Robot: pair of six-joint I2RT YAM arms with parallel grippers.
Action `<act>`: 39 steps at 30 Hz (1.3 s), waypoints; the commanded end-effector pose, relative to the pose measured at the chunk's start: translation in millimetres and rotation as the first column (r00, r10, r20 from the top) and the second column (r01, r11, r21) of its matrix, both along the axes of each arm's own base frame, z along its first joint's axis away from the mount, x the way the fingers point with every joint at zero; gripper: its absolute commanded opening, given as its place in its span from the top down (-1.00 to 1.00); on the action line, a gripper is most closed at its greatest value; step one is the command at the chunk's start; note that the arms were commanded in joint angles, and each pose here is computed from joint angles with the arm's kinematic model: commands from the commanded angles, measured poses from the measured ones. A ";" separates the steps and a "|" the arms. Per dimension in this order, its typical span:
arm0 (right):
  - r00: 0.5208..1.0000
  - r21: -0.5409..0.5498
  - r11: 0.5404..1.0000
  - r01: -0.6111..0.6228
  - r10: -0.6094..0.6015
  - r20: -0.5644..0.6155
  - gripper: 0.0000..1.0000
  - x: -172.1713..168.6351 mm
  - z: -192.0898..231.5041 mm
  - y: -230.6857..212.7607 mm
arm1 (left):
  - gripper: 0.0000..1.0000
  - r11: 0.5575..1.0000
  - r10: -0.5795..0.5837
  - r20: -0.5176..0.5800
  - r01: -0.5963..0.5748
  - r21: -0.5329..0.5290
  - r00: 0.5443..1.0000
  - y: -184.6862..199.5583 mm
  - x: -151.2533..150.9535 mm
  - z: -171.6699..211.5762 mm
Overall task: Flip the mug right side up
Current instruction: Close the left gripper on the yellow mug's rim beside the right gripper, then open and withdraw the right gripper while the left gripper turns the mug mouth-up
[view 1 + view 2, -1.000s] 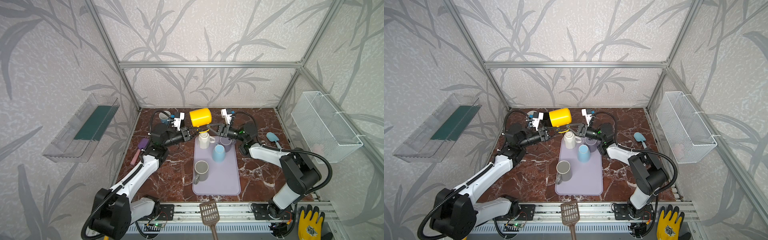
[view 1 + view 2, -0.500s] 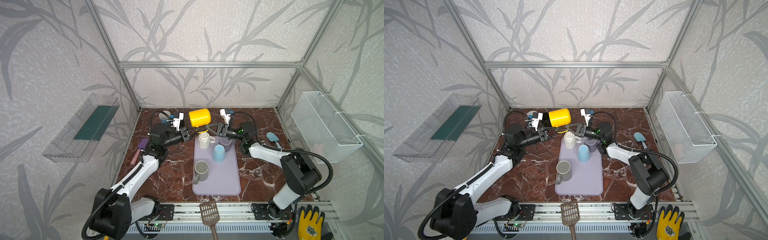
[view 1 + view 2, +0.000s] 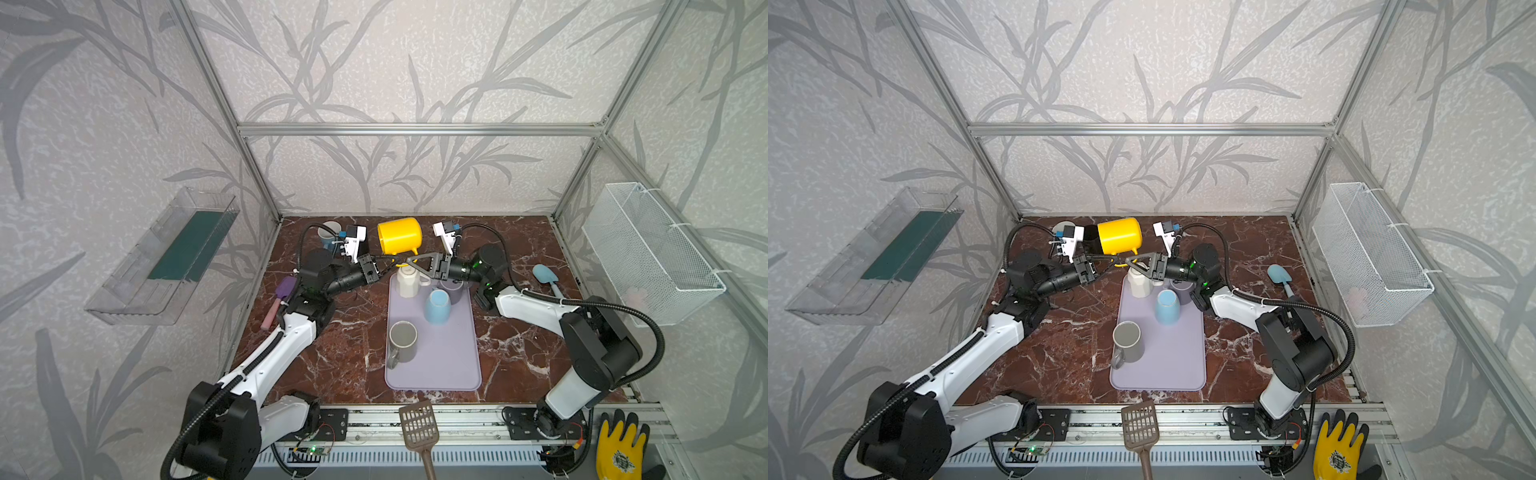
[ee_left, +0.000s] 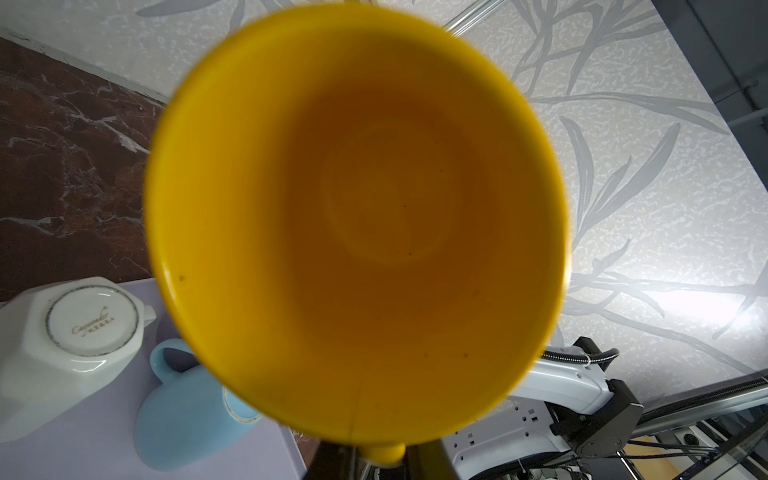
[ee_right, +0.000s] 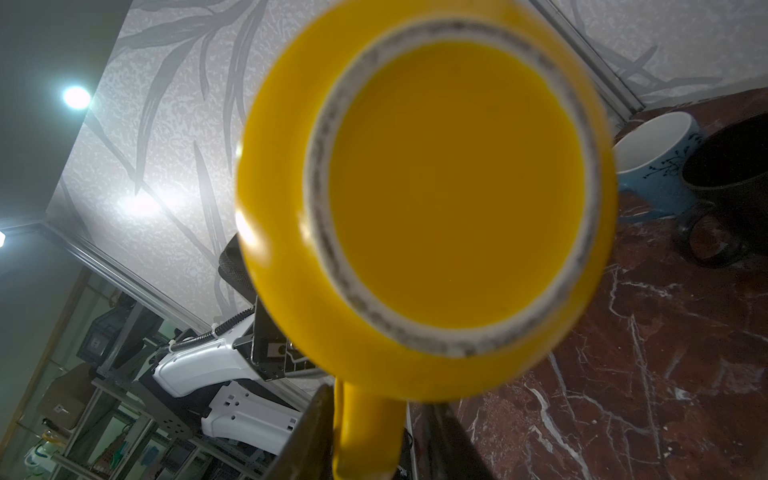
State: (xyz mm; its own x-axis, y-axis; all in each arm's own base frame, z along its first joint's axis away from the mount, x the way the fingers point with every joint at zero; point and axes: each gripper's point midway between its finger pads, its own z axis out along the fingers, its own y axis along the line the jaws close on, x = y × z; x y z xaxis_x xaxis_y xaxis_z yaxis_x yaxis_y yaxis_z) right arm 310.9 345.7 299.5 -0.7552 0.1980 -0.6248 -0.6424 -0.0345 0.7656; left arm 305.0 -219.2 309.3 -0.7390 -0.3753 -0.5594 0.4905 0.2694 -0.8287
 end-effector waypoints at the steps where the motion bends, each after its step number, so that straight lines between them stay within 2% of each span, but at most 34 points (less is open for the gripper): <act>1: 1.000 0.001 1.000 -0.006 0.006 0.031 0.24 -3.9 1.5 -2.9 | 1.00 1.000 0.010 0.148 -0.011 0.004 0.989 2.8 -8.7 34.5; 12: 1.000 -0.053 0.998 -0.015 0.015 -0.014 0.18 -10.5 -27.5 -14.8 | 1.00 0.991 0.050 0.084 -0.059 0.119 0.995 8.1 -1.7 0.0; 24: 0.998 -0.163 0.985 0.052 -0.056 -0.020 0.10 -18.1 -52.1 -42.9 | 1.00 0.963 0.164 0.015 -0.164 0.216 0.986 38.1 15.7 -30.6; 33: 0.992 -0.225 0.967 0.119 -0.127 -0.019 0.07 -19.0 -60.0 -60.0 | 1.00 0.906 0.231 -0.047 -0.197 0.374 0.972 62.7 31.2 -57.7; 39: 0.990 -0.247 0.960 0.133 -0.140 -0.012 0.07 -23.0 -62.5 -65.8 | 1.00 0.826 0.262 -0.064 -0.189 0.531 0.963 76.1 42.0 -72.8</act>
